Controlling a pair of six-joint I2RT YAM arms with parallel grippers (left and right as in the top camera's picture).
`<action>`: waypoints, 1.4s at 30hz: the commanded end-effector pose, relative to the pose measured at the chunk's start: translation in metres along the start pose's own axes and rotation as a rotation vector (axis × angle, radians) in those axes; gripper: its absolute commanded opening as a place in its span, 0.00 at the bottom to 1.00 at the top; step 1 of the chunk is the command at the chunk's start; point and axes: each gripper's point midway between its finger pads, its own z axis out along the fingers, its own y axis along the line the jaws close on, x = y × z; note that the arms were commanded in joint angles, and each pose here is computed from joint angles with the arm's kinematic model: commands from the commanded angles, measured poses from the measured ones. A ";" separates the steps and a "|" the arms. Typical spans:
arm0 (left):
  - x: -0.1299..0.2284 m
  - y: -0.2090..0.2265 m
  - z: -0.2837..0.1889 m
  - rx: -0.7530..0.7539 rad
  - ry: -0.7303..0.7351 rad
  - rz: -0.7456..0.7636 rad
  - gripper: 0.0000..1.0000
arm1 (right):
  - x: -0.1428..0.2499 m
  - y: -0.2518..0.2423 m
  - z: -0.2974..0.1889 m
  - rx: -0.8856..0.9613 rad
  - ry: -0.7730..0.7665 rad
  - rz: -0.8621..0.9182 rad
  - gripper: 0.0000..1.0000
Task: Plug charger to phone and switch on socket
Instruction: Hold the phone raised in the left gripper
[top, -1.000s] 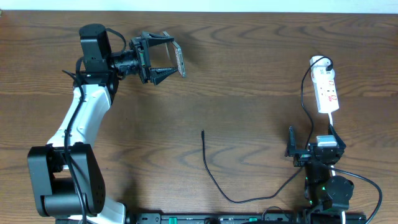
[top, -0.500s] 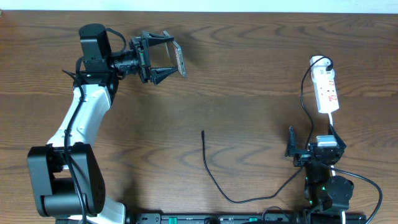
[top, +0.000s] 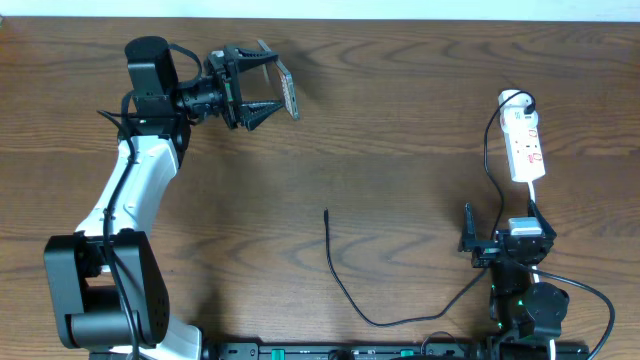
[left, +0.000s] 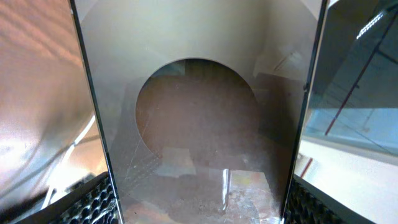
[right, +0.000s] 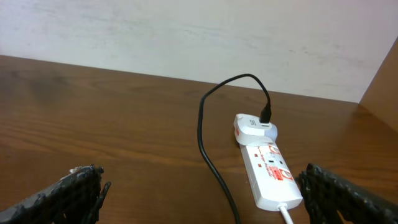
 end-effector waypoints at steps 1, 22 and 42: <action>-0.003 -0.026 -0.006 0.042 -0.093 0.154 0.07 | 0.001 0.001 0.000 -0.004 0.004 -0.014 0.99; -0.047 0.001 -0.014 -0.058 -0.330 0.235 0.07 | 0.001 0.001 0.000 -0.004 0.004 -0.014 0.99; -0.056 0.029 -0.019 -0.165 -0.375 0.233 0.07 | -0.012 0.009 0.000 -0.049 -0.053 -0.011 0.99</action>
